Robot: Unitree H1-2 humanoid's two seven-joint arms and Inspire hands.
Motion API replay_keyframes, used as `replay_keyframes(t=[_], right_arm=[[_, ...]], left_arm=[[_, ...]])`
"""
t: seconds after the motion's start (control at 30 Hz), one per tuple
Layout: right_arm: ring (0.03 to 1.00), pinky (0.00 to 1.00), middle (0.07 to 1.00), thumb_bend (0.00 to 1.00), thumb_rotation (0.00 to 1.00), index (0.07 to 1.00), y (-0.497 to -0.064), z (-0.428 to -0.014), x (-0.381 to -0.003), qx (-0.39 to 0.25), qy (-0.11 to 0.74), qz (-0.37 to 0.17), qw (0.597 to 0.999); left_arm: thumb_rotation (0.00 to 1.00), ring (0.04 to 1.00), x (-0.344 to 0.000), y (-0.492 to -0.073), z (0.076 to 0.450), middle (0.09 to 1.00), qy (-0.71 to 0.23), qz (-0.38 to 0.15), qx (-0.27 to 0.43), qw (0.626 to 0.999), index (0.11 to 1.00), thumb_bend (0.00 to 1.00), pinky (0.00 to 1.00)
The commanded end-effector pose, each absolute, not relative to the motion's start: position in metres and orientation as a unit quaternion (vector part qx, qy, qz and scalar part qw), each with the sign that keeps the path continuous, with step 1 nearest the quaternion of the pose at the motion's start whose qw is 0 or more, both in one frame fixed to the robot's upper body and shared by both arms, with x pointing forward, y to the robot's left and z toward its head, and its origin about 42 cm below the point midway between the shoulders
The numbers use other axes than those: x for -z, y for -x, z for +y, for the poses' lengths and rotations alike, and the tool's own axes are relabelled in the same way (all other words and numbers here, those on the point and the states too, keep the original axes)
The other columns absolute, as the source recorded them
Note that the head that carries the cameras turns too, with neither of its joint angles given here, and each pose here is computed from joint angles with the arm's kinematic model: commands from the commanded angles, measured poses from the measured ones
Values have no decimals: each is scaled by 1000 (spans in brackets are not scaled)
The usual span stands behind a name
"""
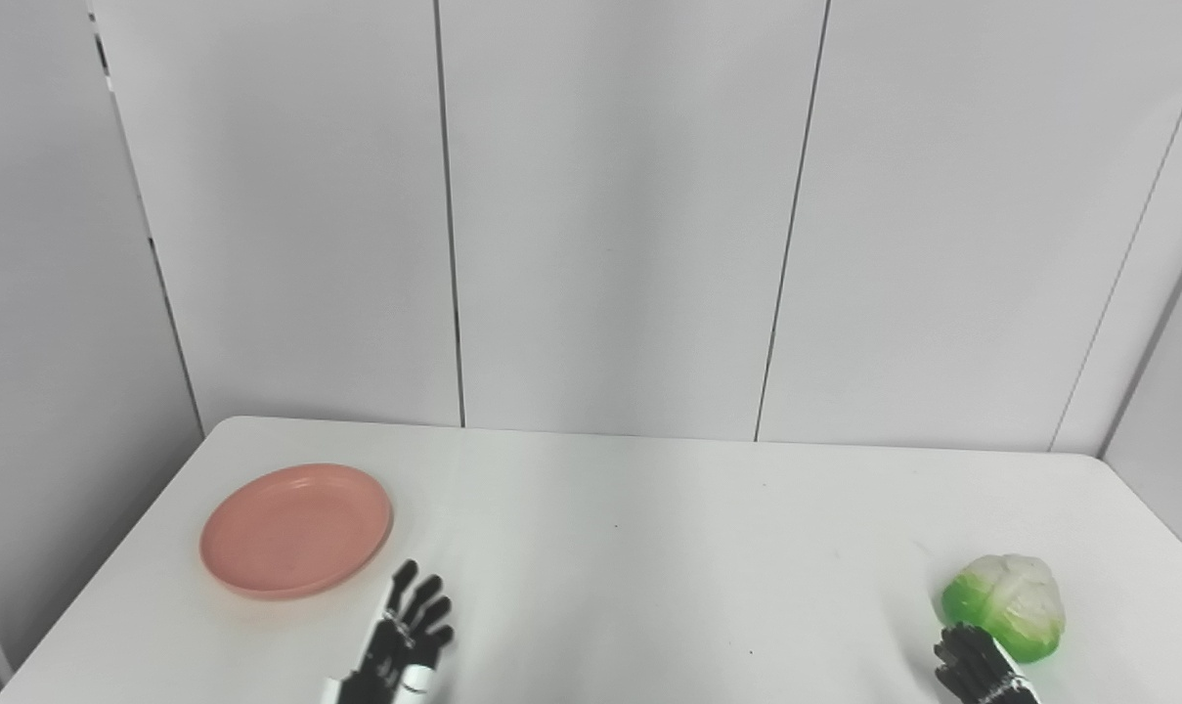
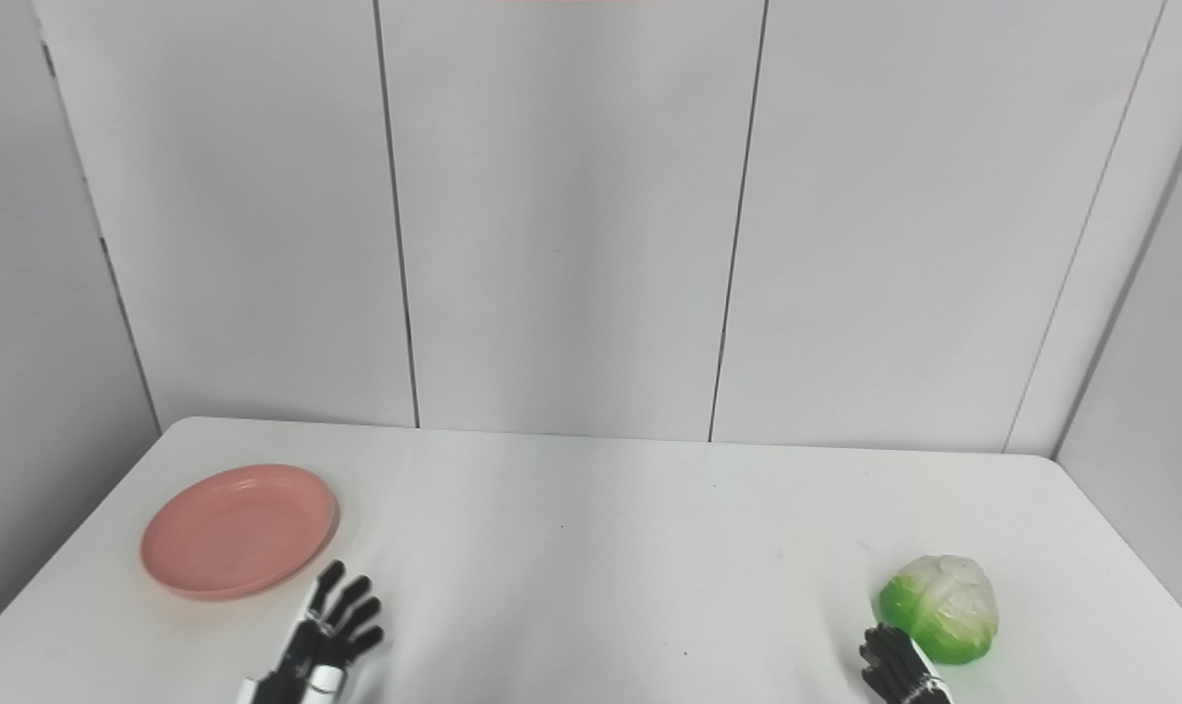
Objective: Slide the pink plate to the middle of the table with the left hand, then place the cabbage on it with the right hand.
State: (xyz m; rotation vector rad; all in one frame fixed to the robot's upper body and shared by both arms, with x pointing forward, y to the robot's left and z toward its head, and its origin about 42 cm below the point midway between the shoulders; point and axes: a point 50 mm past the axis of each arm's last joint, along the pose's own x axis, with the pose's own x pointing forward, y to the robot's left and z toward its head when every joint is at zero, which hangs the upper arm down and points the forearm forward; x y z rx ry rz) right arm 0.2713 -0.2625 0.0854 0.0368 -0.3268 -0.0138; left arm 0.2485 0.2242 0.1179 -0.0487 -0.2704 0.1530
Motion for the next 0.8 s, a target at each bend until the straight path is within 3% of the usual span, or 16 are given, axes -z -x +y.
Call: replay_keyframes(t=[0.0,0.37,0.53,0.77], right_arm=[[846,853,846,688,716,838,-273,-260,-53,21,-22,-91,995],[841,845,838,713,719,834,-274,-259,-54,21,-10,-87,996],[838,846,832,719,709,836,-273,-261,-56,20,-8,-86,996],[840,855,825,717,707,838,-272,-263,-57,20,-3,-84,996]], left_arm=[[785,880,-145,-256,235,903,22,-182,-74,980,914,798,823],[910,865,-190,-296,280,872,-14,-253,-116,960,883,888,864],[891,846,-211,-311,303,864,-41,-272,-141,951,861,906,837],[851,901,-232,-338,350,908,-76,-284,-168,941,885,948,924]])
